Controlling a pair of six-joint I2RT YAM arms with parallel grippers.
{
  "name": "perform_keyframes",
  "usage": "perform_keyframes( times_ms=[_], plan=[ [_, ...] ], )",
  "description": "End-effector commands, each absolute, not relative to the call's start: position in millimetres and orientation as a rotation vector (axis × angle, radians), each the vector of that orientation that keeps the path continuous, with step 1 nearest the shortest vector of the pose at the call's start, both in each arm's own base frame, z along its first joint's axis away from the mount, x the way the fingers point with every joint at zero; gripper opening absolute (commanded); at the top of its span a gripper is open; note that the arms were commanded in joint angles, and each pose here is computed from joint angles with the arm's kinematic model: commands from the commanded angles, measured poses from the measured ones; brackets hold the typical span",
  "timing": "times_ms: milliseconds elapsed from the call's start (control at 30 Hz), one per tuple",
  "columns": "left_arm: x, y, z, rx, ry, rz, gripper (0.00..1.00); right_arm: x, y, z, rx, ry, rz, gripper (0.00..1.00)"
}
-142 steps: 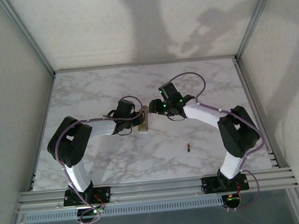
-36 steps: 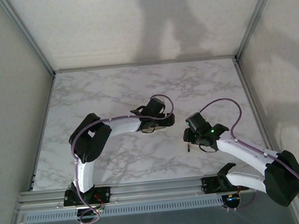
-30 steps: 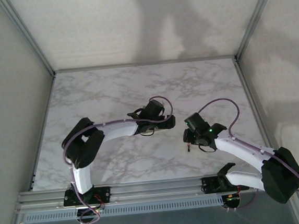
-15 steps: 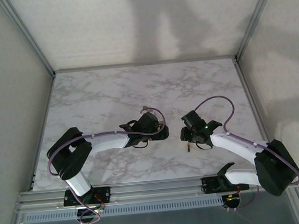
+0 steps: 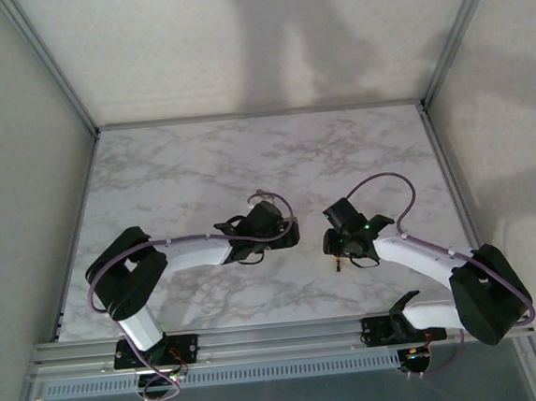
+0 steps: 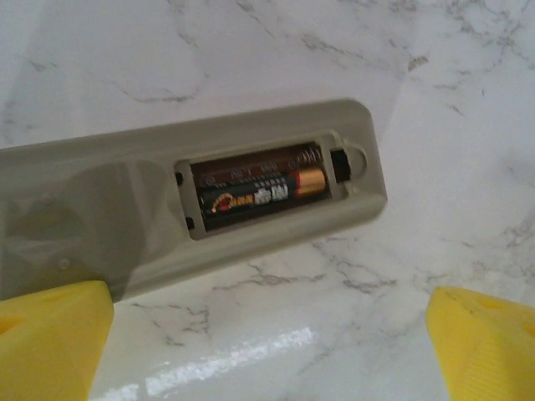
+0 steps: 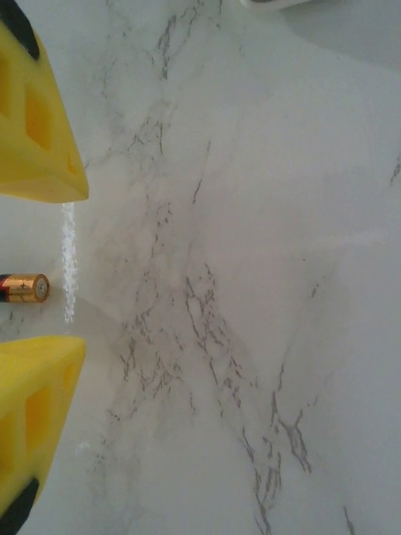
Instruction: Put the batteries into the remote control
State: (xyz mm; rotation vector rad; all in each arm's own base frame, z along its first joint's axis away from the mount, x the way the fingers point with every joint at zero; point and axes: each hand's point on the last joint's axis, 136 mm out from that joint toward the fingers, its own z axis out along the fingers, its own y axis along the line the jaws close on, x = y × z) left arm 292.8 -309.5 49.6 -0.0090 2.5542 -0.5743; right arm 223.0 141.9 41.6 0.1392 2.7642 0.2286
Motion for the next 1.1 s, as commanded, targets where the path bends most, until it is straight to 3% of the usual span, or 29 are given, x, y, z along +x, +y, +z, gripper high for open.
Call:
perform_keyframes(
  times_ms=[0,467,667,767,1067],
  plan=[
    [307.2,-294.3,45.6,-0.073,2.533,-0.499,0.96,213.8,136.9,32.4,0.140,2.810,0.211,0.44],
    [323.4,-297.0,56.0,-0.051,2.502,-0.505,0.96,202.3,133.2,10.2,0.136,2.913,0.142,0.32],
    [321.6,-299.1,55.1,-0.049,2.505,-0.523,0.96,201.4,134.7,6.4,0.137,2.931,0.143,0.31],
    [323.0,-299.6,53.1,-0.046,2.507,-0.518,0.96,201.3,136.2,6.3,0.135,2.933,0.155,0.25],
    [330.0,-305.0,52.8,-0.039,2.502,-0.529,0.96,197.1,139.0,2.9,0.127,2.951,0.181,0.25]
  ],
)
